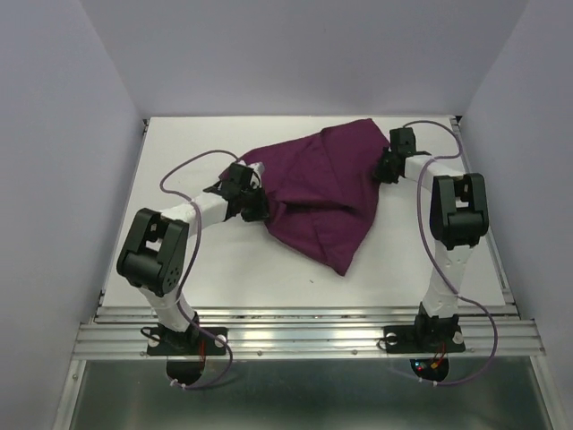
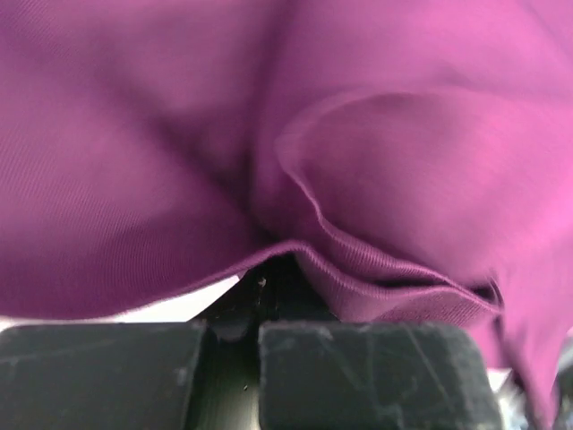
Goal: Prepare the surgical pack
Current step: Pack the surgical kit at the center of the board.
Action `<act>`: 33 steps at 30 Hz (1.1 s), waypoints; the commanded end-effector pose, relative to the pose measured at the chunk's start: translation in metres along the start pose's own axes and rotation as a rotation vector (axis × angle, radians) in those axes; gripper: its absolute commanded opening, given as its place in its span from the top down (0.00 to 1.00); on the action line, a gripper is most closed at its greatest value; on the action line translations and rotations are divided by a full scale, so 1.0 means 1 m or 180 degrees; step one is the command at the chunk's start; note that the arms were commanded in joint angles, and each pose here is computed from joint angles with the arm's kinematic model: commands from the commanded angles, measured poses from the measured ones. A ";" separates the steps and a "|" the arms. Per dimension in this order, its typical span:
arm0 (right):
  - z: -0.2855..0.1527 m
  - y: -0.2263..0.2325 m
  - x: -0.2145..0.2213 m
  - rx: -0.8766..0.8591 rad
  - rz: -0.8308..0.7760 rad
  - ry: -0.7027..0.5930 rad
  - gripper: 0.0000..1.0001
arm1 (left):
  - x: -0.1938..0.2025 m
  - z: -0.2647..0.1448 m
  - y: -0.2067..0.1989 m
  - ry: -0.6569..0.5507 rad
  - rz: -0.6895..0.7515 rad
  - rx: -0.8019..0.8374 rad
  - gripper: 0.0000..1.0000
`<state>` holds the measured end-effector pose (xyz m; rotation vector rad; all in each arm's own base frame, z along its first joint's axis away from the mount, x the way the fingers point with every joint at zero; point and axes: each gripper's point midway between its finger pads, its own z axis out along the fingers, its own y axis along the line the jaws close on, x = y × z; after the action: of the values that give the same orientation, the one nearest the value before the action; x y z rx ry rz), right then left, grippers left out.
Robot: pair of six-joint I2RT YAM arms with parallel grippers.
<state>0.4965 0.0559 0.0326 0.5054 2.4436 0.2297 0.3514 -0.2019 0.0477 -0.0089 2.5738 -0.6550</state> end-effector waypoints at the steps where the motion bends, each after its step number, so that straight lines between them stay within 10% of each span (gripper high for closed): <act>1: 0.007 0.013 -0.027 -0.0068 -0.0240 -0.0023 0.80 | 0.012 -0.027 -0.049 -0.0123 0.0093 0.0339 1.00; 6: -0.017 0.024 -0.033 -0.0253 -0.0269 -0.0094 0.72 | 0.028 -0.067 -0.026 -0.0125 0.0140 -0.0101 0.98; 9: -0.035 0.025 -0.032 -0.0293 -0.0271 -0.0134 0.69 | 0.022 -0.097 -0.011 -0.0231 0.0299 -0.0417 0.67; 14: -0.059 0.032 -0.030 -0.0439 -0.0217 -0.0164 0.65 | -0.025 -0.133 0.013 -0.0632 0.0128 -0.0664 0.44; 22: -0.099 0.048 -0.029 -0.0764 -0.0155 -0.0214 0.63 | -0.102 -0.121 0.093 -0.1115 -0.0799 -0.0989 0.44; 33: -0.123 0.045 -0.022 -0.0801 -0.0214 -0.0234 0.61 | -0.090 -0.049 0.110 -0.0665 -0.1179 -0.0691 0.41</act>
<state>0.4559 0.0811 0.1351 0.3436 2.3547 0.4523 0.4048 -0.0587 0.0598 -0.6006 2.5159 -0.3606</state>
